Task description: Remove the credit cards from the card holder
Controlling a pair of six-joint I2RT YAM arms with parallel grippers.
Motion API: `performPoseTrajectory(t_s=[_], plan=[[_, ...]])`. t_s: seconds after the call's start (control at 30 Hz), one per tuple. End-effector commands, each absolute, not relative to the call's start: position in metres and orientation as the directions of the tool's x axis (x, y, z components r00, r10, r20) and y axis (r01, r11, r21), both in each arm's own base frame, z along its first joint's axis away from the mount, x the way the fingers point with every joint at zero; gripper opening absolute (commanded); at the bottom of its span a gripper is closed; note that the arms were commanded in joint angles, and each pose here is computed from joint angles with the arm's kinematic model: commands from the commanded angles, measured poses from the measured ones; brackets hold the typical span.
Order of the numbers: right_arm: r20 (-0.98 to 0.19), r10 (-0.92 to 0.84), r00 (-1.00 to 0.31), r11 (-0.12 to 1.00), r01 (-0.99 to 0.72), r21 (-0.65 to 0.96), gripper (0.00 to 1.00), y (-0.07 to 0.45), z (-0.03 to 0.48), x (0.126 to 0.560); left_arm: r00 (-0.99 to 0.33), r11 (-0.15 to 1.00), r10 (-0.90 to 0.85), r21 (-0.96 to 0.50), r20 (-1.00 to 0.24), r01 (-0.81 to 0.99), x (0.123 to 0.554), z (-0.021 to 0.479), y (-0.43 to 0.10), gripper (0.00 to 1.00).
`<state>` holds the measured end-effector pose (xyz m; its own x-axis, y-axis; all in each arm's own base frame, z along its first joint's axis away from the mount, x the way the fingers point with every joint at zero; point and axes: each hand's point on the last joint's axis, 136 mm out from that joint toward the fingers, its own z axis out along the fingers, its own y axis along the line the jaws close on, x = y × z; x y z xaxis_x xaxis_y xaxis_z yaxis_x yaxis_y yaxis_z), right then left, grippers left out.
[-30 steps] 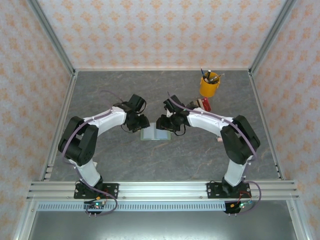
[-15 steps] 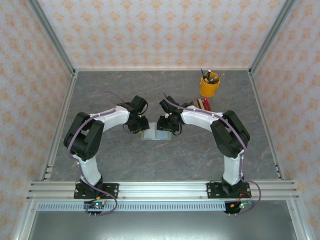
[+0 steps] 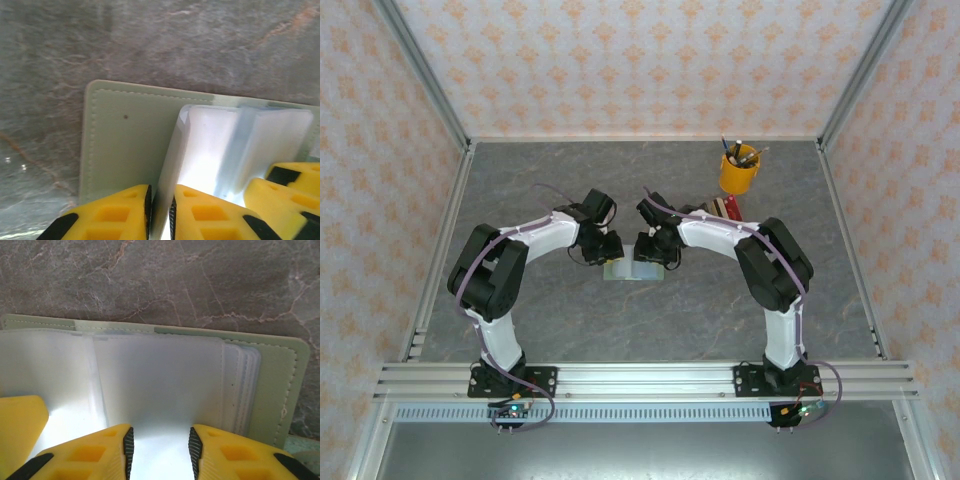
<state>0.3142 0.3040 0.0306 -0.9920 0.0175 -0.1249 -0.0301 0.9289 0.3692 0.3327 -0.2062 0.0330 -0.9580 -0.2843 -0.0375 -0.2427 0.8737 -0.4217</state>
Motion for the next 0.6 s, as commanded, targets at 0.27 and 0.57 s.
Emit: performPoseTrajectory(t_s=[0.27, 0.57], plan=[[-0.08, 0.006, -0.997, 0.958, -0.018, 0.287, 0.34, 0.29, 0.003, 0.304, -0.97, 0.779, -0.241, -0.601, -0.026, -0.177, 0.342, 0.05, -0.243, 0.0], [-0.073, 0.013, -0.997, 0.949, -0.011, 0.316, 0.3, 0.294, 0.003, 0.303, -0.969, 0.755, -0.247, -0.621, 0.029, -0.211, 0.339, 0.033, -0.25, 0.0]])
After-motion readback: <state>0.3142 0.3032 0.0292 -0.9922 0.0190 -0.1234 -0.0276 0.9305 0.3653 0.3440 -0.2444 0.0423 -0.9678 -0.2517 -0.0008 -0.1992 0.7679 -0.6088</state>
